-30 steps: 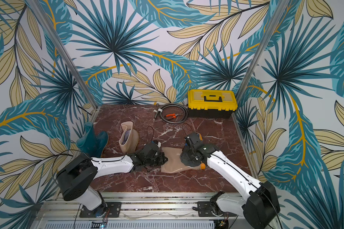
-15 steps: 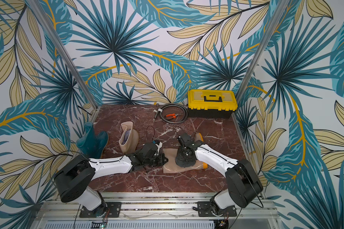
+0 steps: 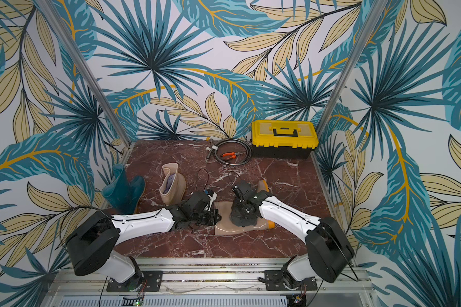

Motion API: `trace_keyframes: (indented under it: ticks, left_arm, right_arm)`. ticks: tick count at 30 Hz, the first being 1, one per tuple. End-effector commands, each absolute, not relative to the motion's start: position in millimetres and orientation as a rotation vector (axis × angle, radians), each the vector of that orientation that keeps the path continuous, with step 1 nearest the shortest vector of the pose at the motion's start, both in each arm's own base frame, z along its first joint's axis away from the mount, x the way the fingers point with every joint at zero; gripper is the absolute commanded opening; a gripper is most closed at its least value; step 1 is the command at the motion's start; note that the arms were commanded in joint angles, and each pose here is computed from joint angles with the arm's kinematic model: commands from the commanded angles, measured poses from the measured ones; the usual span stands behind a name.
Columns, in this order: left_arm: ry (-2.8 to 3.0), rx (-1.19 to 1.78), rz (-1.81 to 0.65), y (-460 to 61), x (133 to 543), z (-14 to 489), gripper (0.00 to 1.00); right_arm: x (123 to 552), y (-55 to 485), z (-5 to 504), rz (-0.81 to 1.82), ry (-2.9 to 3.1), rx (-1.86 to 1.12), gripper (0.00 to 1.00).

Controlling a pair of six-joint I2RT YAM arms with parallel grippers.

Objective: Wipe the rubber boots with a cloth
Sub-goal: Wipe the dirt off the rubber boot.

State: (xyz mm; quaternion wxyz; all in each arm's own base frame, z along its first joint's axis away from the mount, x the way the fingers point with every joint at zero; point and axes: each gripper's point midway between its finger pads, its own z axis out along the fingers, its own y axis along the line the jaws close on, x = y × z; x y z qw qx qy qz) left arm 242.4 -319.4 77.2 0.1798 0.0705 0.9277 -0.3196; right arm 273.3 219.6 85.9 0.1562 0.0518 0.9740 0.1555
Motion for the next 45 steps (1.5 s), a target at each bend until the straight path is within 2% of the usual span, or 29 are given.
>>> trace_keyframes:
  ticks: [1,3,6,9,12,15,19,23,26,27,33,36,38,45]
  left_arm:
    - [2.629,0.306,-0.810,-308.2,250.5,82.7,0.00]
    - [2.626,0.347,-0.777,-304.9,253.8,86.5,0.00]
    - [2.654,0.419,-0.736,-303.5,252.7,86.2,0.00]
    - [2.666,0.435,-0.737,-305.6,252.3,83.3,0.00]
    - [2.693,0.397,-0.728,-305.0,252.6,76.3,0.00]
    - [2.719,0.321,-0.745,-305.4,252.4,72.4,0.00]
    - [2.699,0.217,-0.794,-307.5,255.6,76.5,0.13]
    - [2.663,0.150,-0.827,-308.0,259.0,81.1,0.17]
    - [2.661,0.175,-0.836,-308.3,257.3,81.8,0.02]
    - [2.662,0.174,-0.837,-307.9,257.5,81.6,0.00]
    - [2.685,0.154,-0.826,-307.1,258.3,74.0,0.01]
    - [2.717,0.091,-0.799,-303.5,261.7,62.6,0.28]
    - [2.736,0.081,-0.803,-305.6,262.8,57.5,0.40]
    - [2.771,0.037,-0.796,-304.9,261.0,47.7,0.57]
  right_arm:
    - [289.5,276.5,100.6,0.663,2.744,-0.008,0.00]
    - [293.2,265.4,89.7,0.557,2.772,-0.014,0.00]
    - [294.2,205.3,69.8,0.331,2.856,0.143,0.00]
    - [286.2,138.1,59.2,0.280,2.868,0.407,0.00]
    - [275.6,103.4,68.7,0.206,2.816,0.450,0.00]
    - [271.7,127.3,67.5,0.384,2.813,0.458,0.00]
    - [271.0,186.8,54.5,0.480,2.841,0.359,0.00]
    - [285.5,254.9,52.6,0.673,2.825,0.311,0.00]
    - [294.9,283.8,54.8,0.816,2.805,0.258,0.00]
    - [296.5,280.0,53.1,0.790,2.816,0.252,0.00]
    - [288.5,206.2,53.5,0.457,2.868,0.268,0.00]
    - [281.3,176.0,63.9,0.323,2.854,0.261,0.00]
    - [277.8,167.9,74.2,0.282,2.844,0.247,0.00]
    - [286.0,154.8,106.8,0.216,2.752,0.244,0.00]
